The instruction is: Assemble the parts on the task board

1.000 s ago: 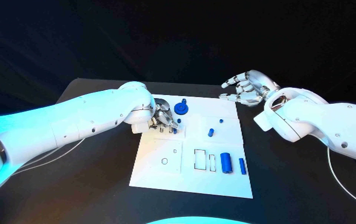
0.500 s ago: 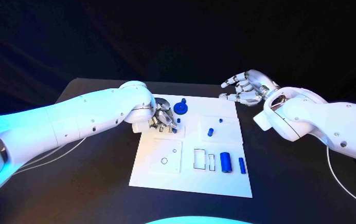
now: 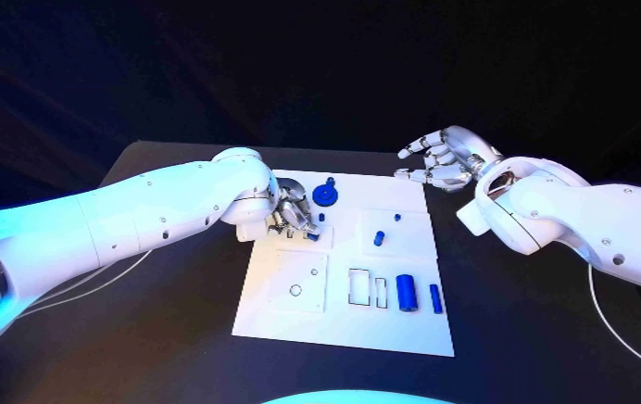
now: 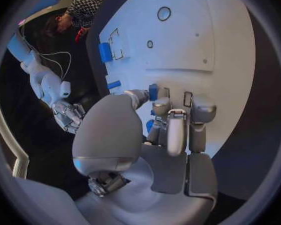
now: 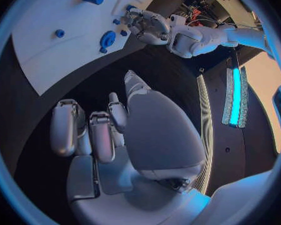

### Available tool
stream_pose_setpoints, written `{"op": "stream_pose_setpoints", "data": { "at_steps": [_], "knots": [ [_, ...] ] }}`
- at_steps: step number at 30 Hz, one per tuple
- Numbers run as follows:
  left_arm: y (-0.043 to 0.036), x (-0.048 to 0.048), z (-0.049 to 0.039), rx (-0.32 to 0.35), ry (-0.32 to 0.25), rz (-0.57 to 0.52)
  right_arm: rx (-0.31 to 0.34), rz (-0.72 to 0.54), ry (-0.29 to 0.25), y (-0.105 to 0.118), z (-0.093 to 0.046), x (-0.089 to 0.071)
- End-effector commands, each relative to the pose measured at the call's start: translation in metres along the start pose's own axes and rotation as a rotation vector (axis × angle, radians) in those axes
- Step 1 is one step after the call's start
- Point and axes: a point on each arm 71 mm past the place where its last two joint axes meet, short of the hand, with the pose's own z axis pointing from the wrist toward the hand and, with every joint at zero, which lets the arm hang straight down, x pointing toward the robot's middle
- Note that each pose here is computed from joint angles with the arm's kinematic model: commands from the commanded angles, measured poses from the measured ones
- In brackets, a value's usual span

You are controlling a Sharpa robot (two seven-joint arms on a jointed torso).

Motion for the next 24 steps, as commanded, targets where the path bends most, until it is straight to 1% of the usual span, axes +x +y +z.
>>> {"op": "stream_pose_setpoints", "data": {
  "at_steps": [1,10,15,21,24],
  "knots": [
    [-0.0020,-0.0006,-0.0026,0.029,-0.016,-0.028,-0.005,-0.002,0.016,0.000,0.000,0.001],
    [0.0054,-0.0060,-0.0106,0.032,-0.074,-0.048,-0.003,-0.001,0.015,-0.001,0.000,0.001],
    [0.0064,-0.0074,-0.0141,0.029,-0.110,0.020,-0.003,-0.001,0.016,-0.001,0.000,0.001],
    [0.0079,-0.0070,-0.0152,0.015,-0.113,0.063,-0.003,-0.001,0.017,-0.002,0.000,0.002],
    [0.0079,-0.0075,-0.0147,0.005,-0.128,0.084,-0.003,-0.001,0.016,-0.002,0.001,0.002]
  ]
}}
